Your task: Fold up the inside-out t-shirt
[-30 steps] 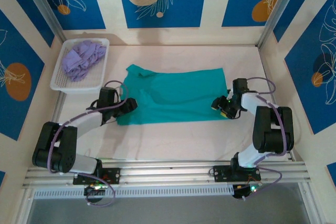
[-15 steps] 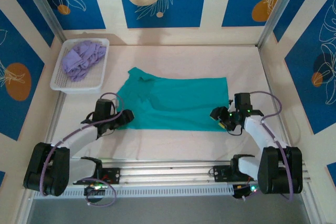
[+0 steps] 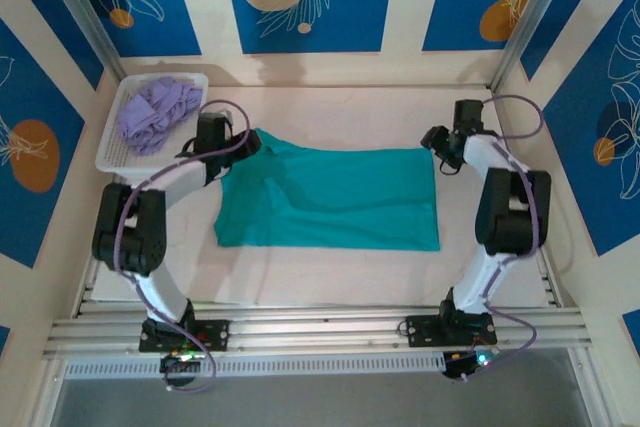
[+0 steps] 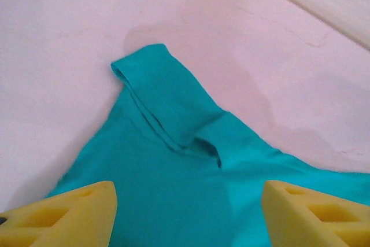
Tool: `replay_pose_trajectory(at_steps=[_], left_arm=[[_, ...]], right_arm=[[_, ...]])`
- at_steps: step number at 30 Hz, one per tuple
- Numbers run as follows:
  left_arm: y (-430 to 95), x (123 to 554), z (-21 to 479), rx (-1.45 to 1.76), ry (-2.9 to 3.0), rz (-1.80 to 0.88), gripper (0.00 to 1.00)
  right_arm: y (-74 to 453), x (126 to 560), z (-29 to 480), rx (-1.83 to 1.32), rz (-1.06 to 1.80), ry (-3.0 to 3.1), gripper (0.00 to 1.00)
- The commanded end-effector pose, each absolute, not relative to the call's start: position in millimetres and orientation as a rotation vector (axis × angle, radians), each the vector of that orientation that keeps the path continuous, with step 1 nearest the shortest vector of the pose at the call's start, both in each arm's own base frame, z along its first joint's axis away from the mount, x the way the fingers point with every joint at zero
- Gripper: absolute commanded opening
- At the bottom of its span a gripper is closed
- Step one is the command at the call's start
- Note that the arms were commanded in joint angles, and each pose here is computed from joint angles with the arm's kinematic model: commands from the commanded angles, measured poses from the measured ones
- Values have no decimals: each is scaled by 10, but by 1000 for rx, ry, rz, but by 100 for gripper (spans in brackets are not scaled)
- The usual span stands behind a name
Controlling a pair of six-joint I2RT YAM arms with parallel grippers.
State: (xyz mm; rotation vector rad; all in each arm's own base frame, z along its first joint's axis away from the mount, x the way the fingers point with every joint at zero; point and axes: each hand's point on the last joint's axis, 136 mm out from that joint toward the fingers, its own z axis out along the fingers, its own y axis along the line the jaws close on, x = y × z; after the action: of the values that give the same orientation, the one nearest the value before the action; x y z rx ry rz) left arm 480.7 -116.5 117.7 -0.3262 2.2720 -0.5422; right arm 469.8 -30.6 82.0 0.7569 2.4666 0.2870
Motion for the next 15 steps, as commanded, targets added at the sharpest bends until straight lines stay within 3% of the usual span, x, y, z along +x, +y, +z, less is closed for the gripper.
replay_pose_trajectory(at_steps=[1,10,15], left_arm=[[-1104,5025,1165,-287,2299,-486,67],[-1057,5282,857,-316,2375,-493,67],[-1061,5375,739,-318,2411,-502,67]], right_arm=[[-364,4789,622,734,194,2585,64],[-271,4999,328,661,134,2745,56],[-171,5044,294,612,173,2780,38]])
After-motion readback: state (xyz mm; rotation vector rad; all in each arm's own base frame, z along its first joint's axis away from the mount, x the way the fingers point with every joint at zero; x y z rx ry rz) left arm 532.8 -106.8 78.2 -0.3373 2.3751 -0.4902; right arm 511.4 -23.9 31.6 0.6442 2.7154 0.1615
